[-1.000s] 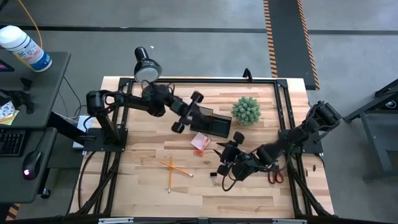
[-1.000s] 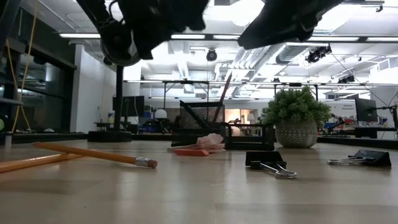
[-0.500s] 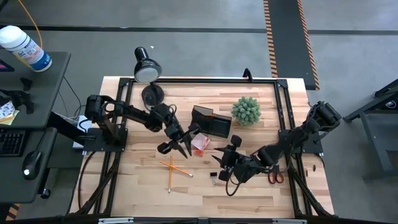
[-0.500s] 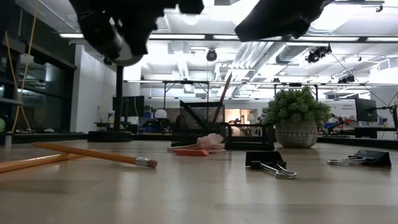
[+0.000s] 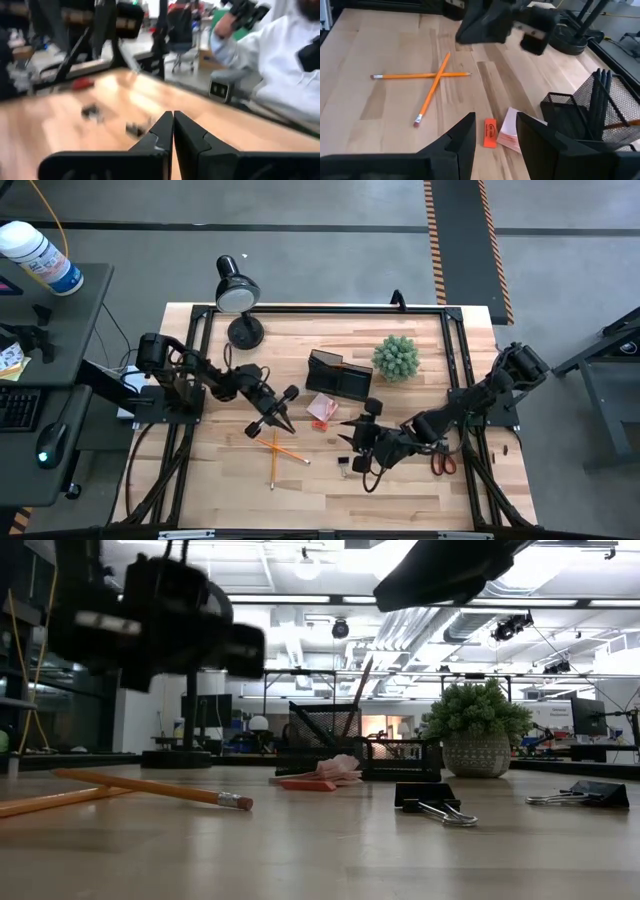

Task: Pick and place office supplies into organizer
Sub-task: Put the right orange pencil into the black desk organizer

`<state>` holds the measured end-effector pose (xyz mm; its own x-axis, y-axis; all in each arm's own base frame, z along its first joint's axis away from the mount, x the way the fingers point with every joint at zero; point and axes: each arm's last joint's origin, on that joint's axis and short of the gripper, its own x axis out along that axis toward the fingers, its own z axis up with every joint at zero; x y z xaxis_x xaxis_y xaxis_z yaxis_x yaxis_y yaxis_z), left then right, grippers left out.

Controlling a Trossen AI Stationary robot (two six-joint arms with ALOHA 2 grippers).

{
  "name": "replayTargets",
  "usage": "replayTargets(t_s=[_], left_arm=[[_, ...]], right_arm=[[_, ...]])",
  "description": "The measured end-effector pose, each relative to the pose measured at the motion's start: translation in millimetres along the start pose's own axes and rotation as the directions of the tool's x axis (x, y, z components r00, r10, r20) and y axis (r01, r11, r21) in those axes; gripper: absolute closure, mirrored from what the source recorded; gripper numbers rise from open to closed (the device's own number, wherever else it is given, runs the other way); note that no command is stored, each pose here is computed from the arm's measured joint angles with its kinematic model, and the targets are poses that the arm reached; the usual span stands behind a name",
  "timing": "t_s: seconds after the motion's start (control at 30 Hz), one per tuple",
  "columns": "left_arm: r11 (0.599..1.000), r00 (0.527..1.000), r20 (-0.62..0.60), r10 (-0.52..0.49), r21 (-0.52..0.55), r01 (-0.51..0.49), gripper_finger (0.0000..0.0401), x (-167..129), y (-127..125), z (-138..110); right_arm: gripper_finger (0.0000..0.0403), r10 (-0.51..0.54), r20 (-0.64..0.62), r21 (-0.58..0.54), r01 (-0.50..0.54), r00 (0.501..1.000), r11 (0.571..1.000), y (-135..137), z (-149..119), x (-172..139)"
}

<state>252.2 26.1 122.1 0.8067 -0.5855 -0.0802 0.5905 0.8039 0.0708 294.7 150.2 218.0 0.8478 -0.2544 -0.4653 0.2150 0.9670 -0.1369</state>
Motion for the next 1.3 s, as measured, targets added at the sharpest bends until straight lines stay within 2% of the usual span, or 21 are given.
replayTargets(t_s=[0.23,0.43,0.63,0.83,0.9,0.93,1.03,1.1,1.17,1.3], left_arm=[[0.995,0.991,-0.105,0.088,-0.036,-0.092,0.04,-17.7,-20.5,-20.9],[0.996,0.99,-0.133,0.046,-0.071,-0.056,0.04,-21.4,-33.4,-26.8],[0.995,0.986,-0.163,-0.034,-0.099,0.018,0.04,-11.1,-55.4,-23.3],[0.998,0.951,-0.309,-0.025,-0.065,0.005,0.04,-1.5,-67.5,-11.9],[0.999,0.899,-0.437,0.018,-0.03,-0.034,0.04,0.2,-69.8,-8.3],[0.998,0.856,-0.514,0.05,0.002,-0.057,0.04,1.4,-71.0,-5.4],[0.984,0.648,-0.741,0.176,0.133,-0.115,0.04,3.6,-75.9,7.4],[0.976,0.543,-0.811,0.217,0.191,-0.105,0.04,7.8,-80.1,19.6],[0.973,0.502,-0.835,0.224,0.217,-0.073,0.04,14.4,-84.6,33.8],[0.975,0.482,-0.853,0.2,0.22,-0.016,0.04,26.0,-90.9,59.3]], right_arm=[[0.0269,0.081,0.014,0.017,-0.081,0.997,0.997,-0.9,5.3,3.5],[0.0269,0.129,0.054,0.023,-0.13,0.99,0.991,1.7,10.4,3.0],[0.0269,0.119,0.056,0.055,-0.122,0.991,0.991,1.5,10.4,2.9],[0.0269,0.096,0.061,0.081,-0.101,0.994,0.992,0.9,10.5,2.9],[0.0269,0.087,0.063,0.082,-0.092,0.994,0.992,0.8,10.5,3.1],[0.0269,0.085,0.064,0.082,-0.091,0.994,0.993,1.0,10.2,3.5],[0.0269,0.081,0.059,0.074,-0.085,0.995,0.994,1.9,8.5,5.4],[0.0269,0.075,0.055,0.07,-0.079,0.996,0.994,1.3,7.7,7.9],[0.0269,0.071,0.049,0.058,-0.074,0.996,0.996,1.3,6.4,9.9],[0.0269,0.064,0.039,0.041,-0.066,0.997,0.997,1.9,3.3,14.4]])
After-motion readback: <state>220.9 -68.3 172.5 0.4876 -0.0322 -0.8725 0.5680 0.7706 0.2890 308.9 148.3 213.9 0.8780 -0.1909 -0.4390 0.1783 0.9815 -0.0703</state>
